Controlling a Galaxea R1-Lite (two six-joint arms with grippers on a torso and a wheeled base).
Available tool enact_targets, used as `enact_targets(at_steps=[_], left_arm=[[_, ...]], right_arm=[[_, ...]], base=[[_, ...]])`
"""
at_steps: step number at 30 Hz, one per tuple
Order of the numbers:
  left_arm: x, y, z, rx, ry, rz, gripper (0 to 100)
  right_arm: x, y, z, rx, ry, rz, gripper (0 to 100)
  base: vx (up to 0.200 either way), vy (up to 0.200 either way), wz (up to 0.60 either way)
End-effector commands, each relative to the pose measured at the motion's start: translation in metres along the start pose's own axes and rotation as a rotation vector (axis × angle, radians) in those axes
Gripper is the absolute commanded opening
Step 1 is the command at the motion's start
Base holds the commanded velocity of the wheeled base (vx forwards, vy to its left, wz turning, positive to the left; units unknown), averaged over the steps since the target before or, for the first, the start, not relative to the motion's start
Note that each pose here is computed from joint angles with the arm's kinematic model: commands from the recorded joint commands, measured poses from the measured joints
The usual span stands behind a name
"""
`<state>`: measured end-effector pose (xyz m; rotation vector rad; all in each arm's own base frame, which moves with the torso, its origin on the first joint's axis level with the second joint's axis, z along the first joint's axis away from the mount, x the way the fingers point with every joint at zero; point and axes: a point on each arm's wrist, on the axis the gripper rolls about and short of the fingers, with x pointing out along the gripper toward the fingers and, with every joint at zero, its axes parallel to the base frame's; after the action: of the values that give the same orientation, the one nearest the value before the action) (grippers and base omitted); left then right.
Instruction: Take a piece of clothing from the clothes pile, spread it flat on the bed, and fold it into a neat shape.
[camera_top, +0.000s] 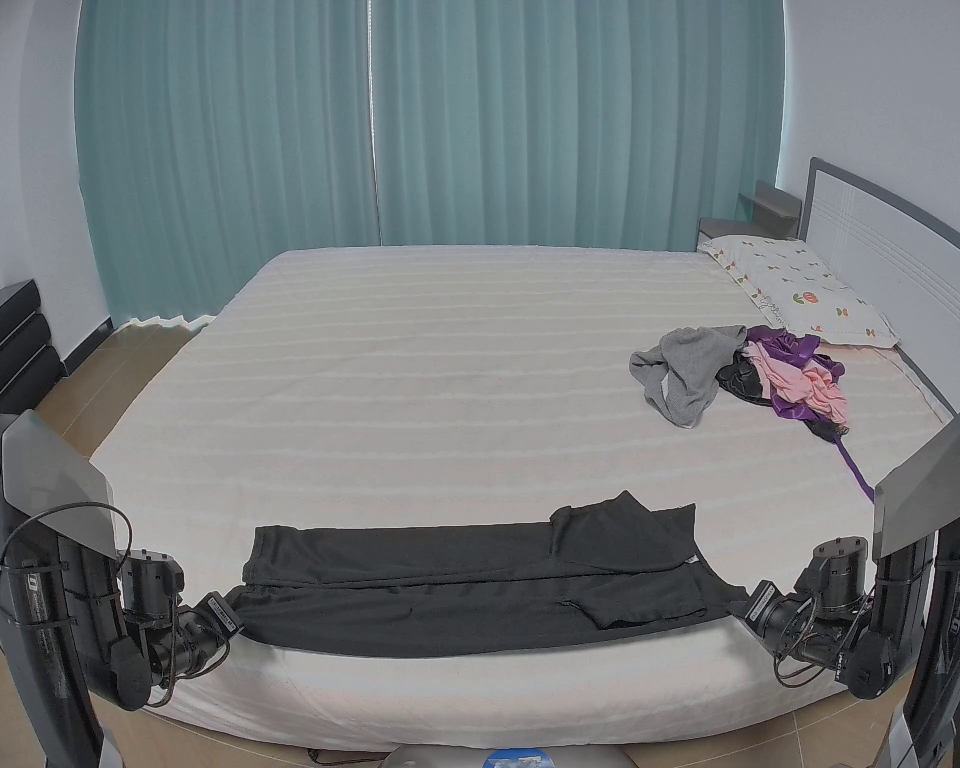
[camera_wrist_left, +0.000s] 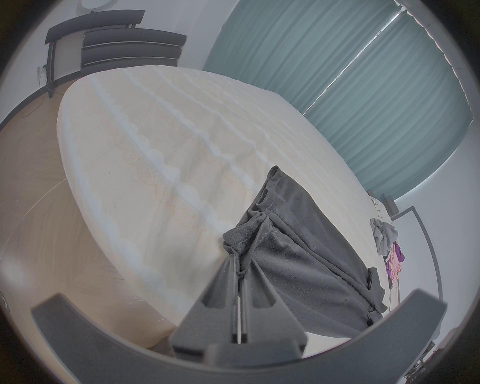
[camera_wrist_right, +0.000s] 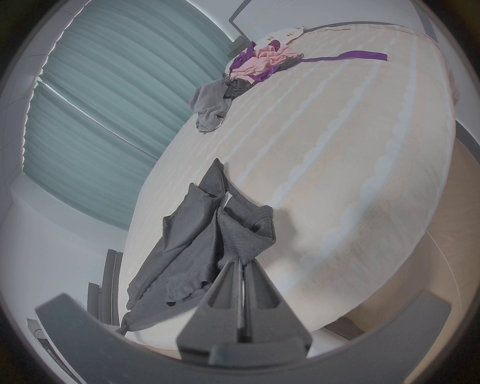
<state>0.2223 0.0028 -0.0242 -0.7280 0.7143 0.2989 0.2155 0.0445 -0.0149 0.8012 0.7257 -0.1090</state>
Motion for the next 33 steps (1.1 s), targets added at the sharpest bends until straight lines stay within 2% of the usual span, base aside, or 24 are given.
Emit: enact_targets(at_steps=[1, 9, 12, 24, 25, 29, 33], left_arm=[[-0.001, 0.000, 0.003, 0.004, -0.015, -0.002, 0], [-0.003, 0.005, 0.000, 0.037, 0.003, 0.019, 0], [-0.004, 0.007, 0.000, 0.063, 0.009, 0.031, 0], [-0.006, 0.010, -0.006, 0.081, 0.039, 0.047, 0], [-0.007, 0.011, -0.006, 0.089, 0.040, 0.048, 100], [-0.007, 0.011, -0.006, 0.096, 0.040, 0.050, 100], [-0.007, 0.011, -0.004, 0.093, 0.032, 0.048, 100]], right_arm=[[-0.006, -0.002, -0.003, -0.021, 0.028, -0.025, 0], [-0.012, 0.003, -0.013, -0.062, 0.090, -0.042, 0], [-0.012, -0.002, -0.017, -0.093, 0.124, -0.079, 0], [-0.008, -0.007, -0.021, -0.119, 0.153, -0.113, 0], [-0.008, -0.008, -0.022, -0.121, 0.158, -0.116, 100], [-0.009, -0.007, -0.019, -0.129, 0.146, -0.108, 100], [-0.014, -0.005, -0.008, -0.132, 0.093, -0.088, 100]], base=[[0.000, 0.000, 0.00], [0.000, 0.000, 0.00], [0.000, 0.000, 0.00], [0.000, 0.000, 0.00], [0.000, 0.000, 0.00], [0.000, 0.000, 0.00], [0.000, 0.000, 0.00]])
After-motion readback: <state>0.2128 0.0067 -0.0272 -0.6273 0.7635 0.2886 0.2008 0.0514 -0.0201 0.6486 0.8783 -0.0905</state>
